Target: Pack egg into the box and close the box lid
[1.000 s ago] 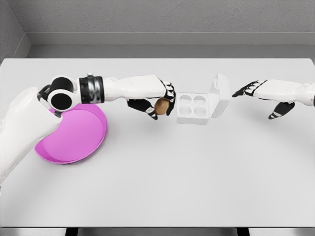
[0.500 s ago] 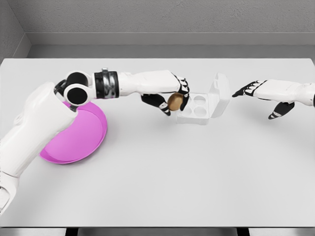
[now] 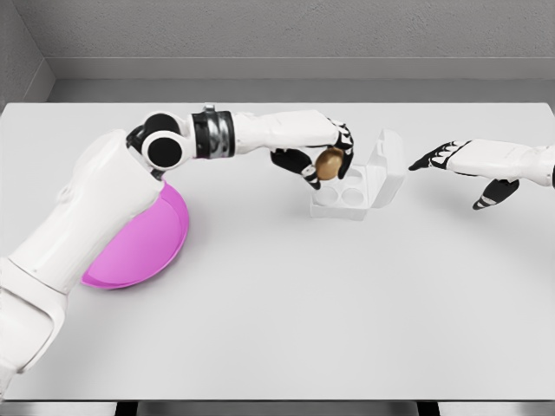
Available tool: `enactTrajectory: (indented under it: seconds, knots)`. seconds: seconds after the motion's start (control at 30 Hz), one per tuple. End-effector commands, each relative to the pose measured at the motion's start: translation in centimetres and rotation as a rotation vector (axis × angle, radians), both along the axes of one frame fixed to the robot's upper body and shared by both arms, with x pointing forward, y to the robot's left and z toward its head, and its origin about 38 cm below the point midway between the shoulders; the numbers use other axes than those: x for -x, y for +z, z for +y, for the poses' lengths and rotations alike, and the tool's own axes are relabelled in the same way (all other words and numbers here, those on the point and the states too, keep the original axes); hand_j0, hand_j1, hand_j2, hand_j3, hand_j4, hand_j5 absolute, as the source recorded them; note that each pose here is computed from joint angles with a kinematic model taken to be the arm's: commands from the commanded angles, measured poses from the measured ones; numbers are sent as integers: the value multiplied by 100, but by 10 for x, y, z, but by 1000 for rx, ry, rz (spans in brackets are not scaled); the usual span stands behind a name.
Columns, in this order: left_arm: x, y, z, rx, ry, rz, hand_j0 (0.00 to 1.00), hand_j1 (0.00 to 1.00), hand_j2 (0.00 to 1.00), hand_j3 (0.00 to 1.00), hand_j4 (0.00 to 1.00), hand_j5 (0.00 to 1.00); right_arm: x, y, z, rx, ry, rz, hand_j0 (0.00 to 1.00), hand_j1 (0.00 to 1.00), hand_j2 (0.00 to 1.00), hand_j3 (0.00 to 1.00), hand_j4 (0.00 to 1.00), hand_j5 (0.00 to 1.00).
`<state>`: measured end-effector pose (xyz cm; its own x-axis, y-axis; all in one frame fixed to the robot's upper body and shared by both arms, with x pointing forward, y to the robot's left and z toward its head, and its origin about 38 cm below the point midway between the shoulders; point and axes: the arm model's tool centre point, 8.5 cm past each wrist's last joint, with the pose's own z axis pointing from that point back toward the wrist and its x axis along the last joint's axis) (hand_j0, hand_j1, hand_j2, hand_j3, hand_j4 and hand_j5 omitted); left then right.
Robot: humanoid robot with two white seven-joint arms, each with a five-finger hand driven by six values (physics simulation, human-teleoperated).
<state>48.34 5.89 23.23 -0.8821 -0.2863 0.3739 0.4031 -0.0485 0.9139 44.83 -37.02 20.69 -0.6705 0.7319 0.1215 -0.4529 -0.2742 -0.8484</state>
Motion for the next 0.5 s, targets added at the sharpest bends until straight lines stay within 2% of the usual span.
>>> enactTrajectory:
  seconds: [0.0,0.17,0.4,0.47]
  knots:
    - [-3,-10,-7,9,4,34,32,32,32,32,32,32,0,1,0,-5,-3,0,100,100,100,100,100,100]
    - [-11,-5,-12,34,25,34,33,33,33,33,33,33,0,1,0,-5,-3,0,100,100,100,100,100,100]
    - [-28,-3,-10,104,103,35,33,33,33,33,33,33,0,1,0,-3,-3,0,100,100,100,100,100,100]
    - [-30,-1,-12,146,126,30,33,33,33,33,33,33,0,1,0,-3,-3,0,100,100,100,100,100,100]
